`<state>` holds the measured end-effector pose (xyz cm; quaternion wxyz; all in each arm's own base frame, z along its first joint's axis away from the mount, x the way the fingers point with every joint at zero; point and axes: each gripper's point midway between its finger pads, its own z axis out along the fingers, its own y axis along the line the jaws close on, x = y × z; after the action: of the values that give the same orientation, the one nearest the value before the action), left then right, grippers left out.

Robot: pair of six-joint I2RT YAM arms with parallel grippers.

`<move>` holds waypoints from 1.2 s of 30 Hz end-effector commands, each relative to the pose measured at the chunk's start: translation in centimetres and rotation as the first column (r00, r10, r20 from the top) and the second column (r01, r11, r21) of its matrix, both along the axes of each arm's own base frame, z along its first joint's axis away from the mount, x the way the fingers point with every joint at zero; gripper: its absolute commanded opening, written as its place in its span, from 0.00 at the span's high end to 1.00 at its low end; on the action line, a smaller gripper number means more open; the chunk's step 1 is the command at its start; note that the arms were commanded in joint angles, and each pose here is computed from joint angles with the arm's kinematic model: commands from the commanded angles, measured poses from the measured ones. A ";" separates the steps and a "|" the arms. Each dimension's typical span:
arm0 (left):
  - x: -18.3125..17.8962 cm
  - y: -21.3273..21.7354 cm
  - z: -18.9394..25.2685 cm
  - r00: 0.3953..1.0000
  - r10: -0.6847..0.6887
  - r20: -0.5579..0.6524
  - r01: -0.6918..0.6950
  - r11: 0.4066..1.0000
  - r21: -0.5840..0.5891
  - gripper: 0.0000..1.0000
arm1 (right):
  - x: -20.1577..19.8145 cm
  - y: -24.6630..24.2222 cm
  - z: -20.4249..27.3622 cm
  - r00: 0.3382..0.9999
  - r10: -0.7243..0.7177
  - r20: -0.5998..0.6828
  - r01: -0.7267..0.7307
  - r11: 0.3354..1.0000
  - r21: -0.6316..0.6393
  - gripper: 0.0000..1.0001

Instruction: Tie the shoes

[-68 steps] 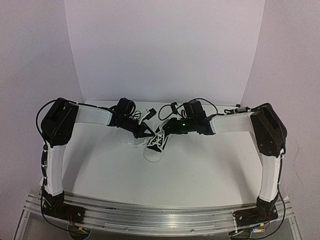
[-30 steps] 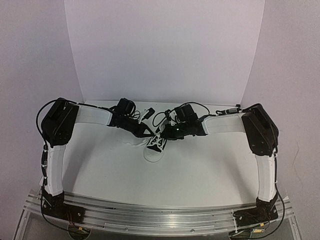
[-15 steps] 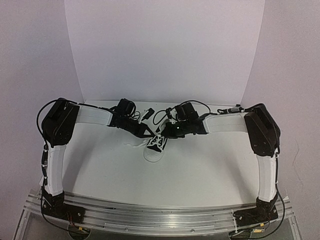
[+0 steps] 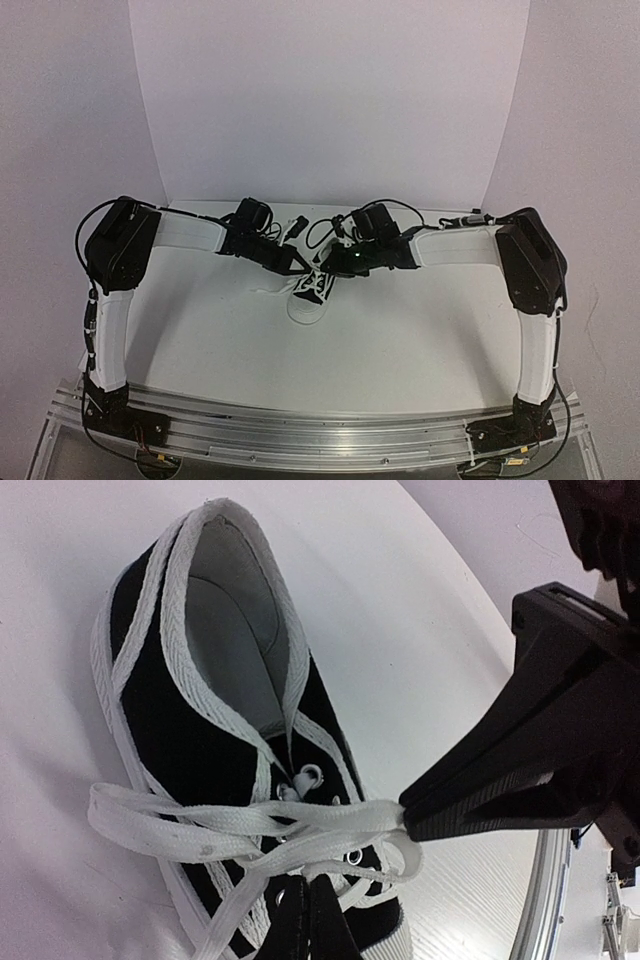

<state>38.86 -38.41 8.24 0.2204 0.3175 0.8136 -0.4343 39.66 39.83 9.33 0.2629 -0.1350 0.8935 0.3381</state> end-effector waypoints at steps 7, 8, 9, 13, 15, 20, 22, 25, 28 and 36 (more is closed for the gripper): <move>0.3 -1.3 1.2 1.000 -0.015 0.008 0.016 0.998 -0.059 1.00 | -1.2 1.8 3.1 0.999 0.050 0.016 -0.052 0.992 0.119 1.00; 0.3 -1.3 1.3 1.000 -0.017 0.010 0.017 0.998 -0.062 1.00 | -1.2 1.8 3.0 0.999 0.047 0.007 -0.047 0.991 0.124 1.00; 0.4 -1.4 1.4 1.000 -0.018 0.014 0.018 0.998 -0.066 1.00 | -1.3 1.8 2.9 0.999 0.043 -0.004 -0.042 0.991 0.130 1.00; 0.2 -1.7 1.5 0.999 -0.032 0.007 0.033 0.996 -0.086 1.00 | -1.5 2.0 2.4 0.999 0.030 -0.042 -0.023 0.986 0.163 0.98; -0.1 -1.9 1.3 0.999 -0.036 -0.009 0.035 0.995 -0.092 1.00 | -1.4 2.2 2.3 0.998 0.030 -0.050 -0.021 0.985 0.172 0.91; -0.1 -1.9 0.2 1.000 -0.025 -0.004 0.025 0.996 -0.081 1.00 | -0.9 2.1 2.4 0.997 0.033 -0.065 -0.020 0.981 0.195 0.71; 0.0 -1.7 -0.4 1.000 -0.019 -0.006 0.019 0.998 -0.063 1.00 | -0.7 1.8 2.9 0.997 0.034 -0.068 -0.019 0.978 0.208 0.68; 0.1 -1.8 -0.2 1.000 -0.023 0.001 0.023 0.998 -0.066 1.00 | -0.2 0.7 3.8 0.998 0.011 -0.057 0.002 0.977 0.214 0.67; 0.2 -1.8 -0.2 1.000 -0.025 0.006 0.025 0.998 -0.065 1.00 | 0.4 -1.2 4.0 0.997 -0.044 -0.057 0.055 0.978 0.201 0.70; 0.3 -1.9 -0.4 1.000 -0.025 0.000 0.025 0.998 -0.066 1.00 | 1.0 -1.9 2.2 0.987 -0.093 -0.134 0.116 0.977 0.177 0.83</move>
<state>38.48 -39.69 7.30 0.2092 0.3129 0.8031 -0.4619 40.30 37.50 9.81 0.2289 -0.0506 0.8857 0.4007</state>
